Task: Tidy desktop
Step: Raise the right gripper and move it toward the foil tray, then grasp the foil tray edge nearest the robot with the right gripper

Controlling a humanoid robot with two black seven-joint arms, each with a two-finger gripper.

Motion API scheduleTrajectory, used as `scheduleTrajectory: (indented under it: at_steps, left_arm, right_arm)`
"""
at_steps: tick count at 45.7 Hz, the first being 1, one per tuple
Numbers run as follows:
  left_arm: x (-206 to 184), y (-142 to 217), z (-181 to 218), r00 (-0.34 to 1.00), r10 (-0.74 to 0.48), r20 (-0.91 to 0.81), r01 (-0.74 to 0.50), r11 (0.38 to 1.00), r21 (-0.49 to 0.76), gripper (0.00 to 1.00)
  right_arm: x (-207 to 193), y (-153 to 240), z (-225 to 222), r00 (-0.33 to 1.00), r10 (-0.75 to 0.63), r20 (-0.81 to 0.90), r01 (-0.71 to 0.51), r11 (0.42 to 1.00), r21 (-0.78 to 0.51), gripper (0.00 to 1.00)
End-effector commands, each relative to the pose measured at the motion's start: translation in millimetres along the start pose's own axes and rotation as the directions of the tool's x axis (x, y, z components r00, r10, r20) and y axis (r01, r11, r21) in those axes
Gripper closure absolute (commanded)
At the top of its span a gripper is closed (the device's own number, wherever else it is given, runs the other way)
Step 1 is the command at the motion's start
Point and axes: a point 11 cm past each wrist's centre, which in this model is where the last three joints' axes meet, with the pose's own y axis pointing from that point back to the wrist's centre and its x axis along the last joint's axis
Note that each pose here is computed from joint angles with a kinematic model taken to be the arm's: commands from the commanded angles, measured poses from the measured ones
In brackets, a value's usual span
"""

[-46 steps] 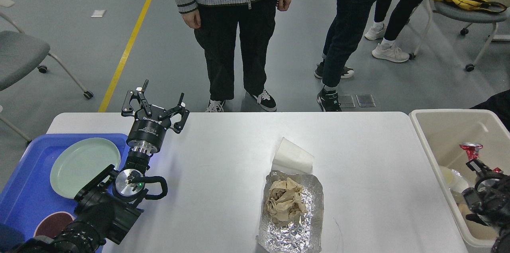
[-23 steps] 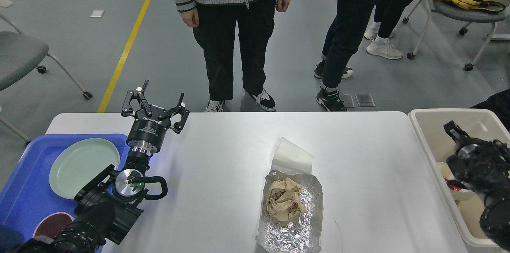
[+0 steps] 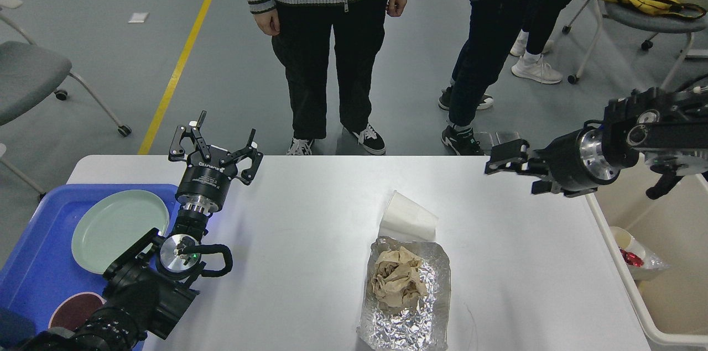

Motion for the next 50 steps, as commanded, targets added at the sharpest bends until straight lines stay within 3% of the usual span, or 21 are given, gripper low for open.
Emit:
scheduleTrajectory:
  at_steps: [1, 12, 23, 29, 36, 50]
  left_arm:
    - [0, 0, 0, 1.000, 0.001, 0.000, -0.001, 1.000, 0.000, 0.04]
    - [0, 0, 0, 1.000, 0.001, 0.000, -0.001, 1.000, 0.000, 0.04]
    - [0, 0, 0, 1.000, 0.001, 0.000, -0.001, 1.000, 0.000, 0.04]
    - [0, 0, 0, 1.000, 0.001, 0.000, -0.001, 1.000, 0.000, 0.04]
    - [0, 0, 0, 1.000, 0.001, 0.000, -0.001, 1.000, 0.000, 0.04]
    - [0, 0, 0, 1.000, 0.001, 0.000, -0.001, 1.000, 0.000, 0.04]
  right_arm:
    - [-48, 26, -42, 0.980, -0.162, -0.117, 0.170, 0.984, 0.058, 0.00]
    - [-65, 27, -15, 0.954, -0.288, -0.089, 0.286, 0.958, -0.034, 0.00]
    - [-90, -17, 39, 0.974, -0.207, 0.092, 0.213, 0.975, -0.065, 0.00]
    - [-116, -40, 37, 0.945, -0.244, 0.218, 0.250, 0.968, -0.002, 0.00]
    - [-119, -79, 33, 0.907, -0.194, 0.373, 0.193, 0.980, 0.040, 0.00]
    - [-170, -126, 34, 0.898, -0.212, 0.387, 0.221, 0.975, 0.021, 0.00]
